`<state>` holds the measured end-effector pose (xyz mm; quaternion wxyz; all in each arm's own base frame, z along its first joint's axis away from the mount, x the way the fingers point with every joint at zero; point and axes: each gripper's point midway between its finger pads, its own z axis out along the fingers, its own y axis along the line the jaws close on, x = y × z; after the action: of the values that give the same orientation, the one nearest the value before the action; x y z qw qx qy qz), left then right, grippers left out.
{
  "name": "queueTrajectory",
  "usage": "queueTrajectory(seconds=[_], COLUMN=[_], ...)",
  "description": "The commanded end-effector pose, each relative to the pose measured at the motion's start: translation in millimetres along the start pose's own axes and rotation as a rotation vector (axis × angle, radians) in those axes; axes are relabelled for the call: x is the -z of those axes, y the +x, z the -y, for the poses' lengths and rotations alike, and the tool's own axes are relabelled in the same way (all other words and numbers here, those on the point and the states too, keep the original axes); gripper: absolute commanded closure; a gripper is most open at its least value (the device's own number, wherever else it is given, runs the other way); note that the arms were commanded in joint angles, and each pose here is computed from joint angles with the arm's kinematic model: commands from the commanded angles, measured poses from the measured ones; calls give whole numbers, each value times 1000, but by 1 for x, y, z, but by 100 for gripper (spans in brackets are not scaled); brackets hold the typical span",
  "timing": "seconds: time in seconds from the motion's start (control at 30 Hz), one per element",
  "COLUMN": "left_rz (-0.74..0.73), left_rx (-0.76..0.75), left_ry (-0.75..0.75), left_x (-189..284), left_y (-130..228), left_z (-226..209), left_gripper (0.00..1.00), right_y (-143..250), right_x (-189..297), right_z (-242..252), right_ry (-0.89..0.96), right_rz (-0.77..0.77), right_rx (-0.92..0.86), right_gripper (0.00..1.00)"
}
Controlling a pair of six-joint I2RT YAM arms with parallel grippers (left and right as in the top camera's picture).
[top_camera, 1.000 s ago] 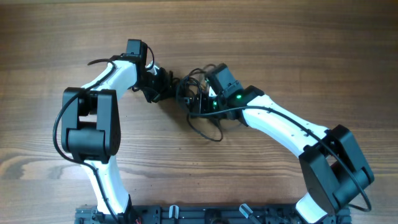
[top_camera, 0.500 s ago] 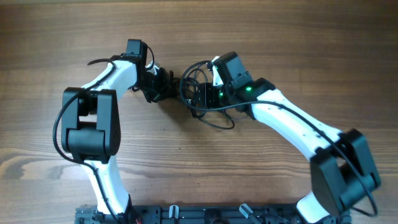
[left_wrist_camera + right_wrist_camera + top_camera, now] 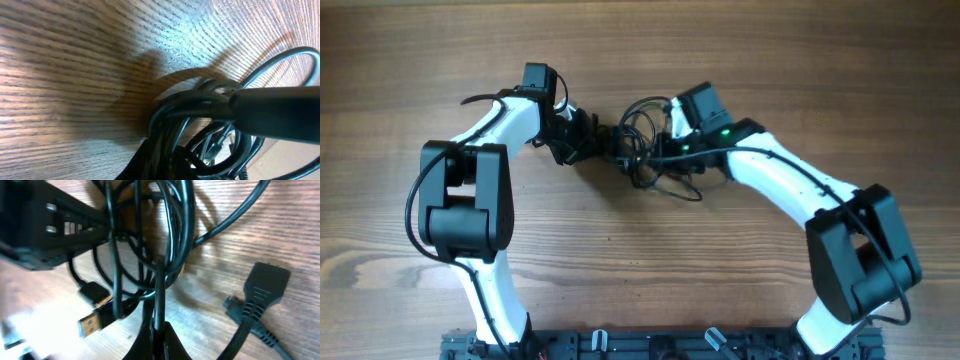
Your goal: Untangle cables
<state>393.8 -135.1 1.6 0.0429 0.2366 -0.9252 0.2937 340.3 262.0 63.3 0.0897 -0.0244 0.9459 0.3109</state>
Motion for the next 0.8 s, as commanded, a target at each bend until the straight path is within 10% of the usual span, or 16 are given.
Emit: queueTrajectory(seconds=[0.0,0.3,0.53,0.77], left_rz=[59,-82,25,-167], left_rx=[21,-278,-382,-131], left_ry=[-92,429,460,272], left_x=[0,65,138,91], left_y=[-16,5,29,84], left_z=[-27,25,46,44], left_gripper=[90,66,61,76], right_y=[9,11,1,-20], right_x=[10,13,13,14], right_z=[-14,-5,-9,-21], right_ry=[-159,-141,-157,-204], right_rz=[-98,-111,-82,-18], right_rx=[-18,-42,-115,-244], right_gripper=[96,96,96,96])
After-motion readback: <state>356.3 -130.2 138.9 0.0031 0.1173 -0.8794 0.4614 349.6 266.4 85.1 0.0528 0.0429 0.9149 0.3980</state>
